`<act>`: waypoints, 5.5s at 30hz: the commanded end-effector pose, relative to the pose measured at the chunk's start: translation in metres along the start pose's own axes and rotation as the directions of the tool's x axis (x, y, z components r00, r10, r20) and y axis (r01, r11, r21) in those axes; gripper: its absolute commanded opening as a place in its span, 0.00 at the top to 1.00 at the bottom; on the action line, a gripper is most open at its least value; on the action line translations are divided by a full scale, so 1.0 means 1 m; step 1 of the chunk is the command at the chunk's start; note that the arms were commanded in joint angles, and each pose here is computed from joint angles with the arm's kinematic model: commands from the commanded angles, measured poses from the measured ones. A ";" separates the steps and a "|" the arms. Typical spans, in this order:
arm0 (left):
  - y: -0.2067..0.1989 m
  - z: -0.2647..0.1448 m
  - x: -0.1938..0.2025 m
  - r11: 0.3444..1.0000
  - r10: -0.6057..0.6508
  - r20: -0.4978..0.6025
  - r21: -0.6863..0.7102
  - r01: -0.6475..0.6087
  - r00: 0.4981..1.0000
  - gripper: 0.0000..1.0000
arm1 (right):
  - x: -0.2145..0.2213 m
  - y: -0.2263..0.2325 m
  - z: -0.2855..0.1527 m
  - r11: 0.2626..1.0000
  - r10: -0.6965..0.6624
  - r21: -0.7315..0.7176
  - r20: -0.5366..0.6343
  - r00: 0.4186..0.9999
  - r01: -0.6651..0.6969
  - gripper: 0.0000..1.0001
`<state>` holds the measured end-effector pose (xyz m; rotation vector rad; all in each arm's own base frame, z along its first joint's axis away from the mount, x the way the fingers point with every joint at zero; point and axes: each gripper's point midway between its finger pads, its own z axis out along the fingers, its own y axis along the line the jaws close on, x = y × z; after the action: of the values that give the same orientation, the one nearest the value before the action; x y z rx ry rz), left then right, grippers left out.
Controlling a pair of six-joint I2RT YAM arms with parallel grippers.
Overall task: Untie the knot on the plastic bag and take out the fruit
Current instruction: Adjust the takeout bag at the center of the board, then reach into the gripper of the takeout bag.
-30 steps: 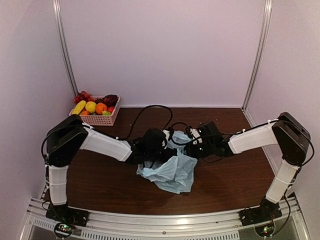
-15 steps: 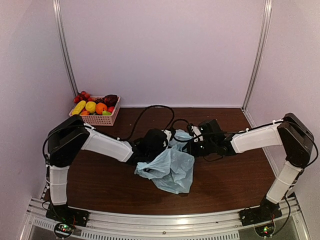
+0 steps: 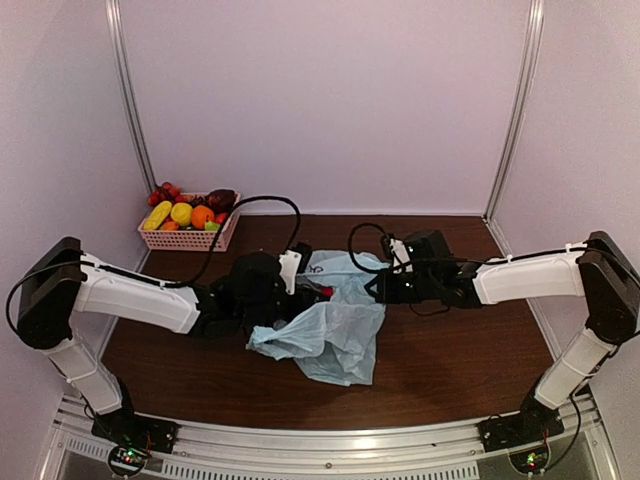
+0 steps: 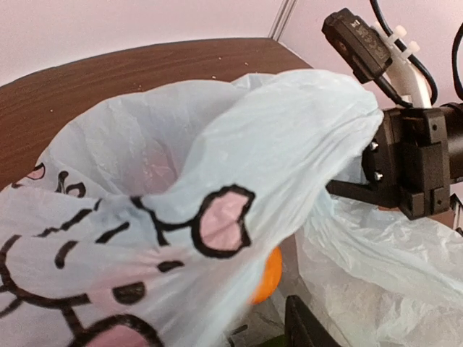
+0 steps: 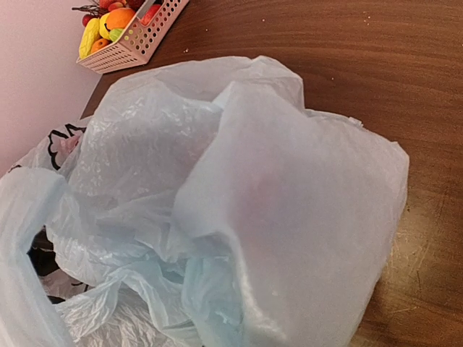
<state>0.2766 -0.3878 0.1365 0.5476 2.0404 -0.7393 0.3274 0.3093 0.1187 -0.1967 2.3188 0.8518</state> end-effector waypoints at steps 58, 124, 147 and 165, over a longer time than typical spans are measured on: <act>0.043 0.003 -0.015 0.987 -0.148 0.072 -0.045 0.152 0.986 0.48 | 0.204 0.114 -0.069 0.764 -0.642 -0.367 -0.343 0.686 0.531 1.00; 0.001 -0.039 0.033 0.997 -0.041 -0.081 0.055 0.045 0.996 0.38 | 0.050 0.084 -0.014 0.899 -0.295 0.339 0.000 0.955 0.278 1.00; -0.017 0.027 0.065 0.993 -0.099 -0.230 0.040 0.111 0.968 0.51 | 0.038 0.086 -0.027 0.980 -0.153 0.141 0.102 0.983 0.138 1.00; -0.021 0.039 0.089 0.936 -0.251 -0.293 0.171 0.309 0.923 0.57 | 0.040 0.090 -0.025 0.982 -0.156 0.124 0.090 0.984 0.145 1.00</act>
<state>0.2431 -0.4172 0.0551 0.5263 2.3378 -1.0199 0.2527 0.3653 0.1476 -0.2720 2.2387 0.6070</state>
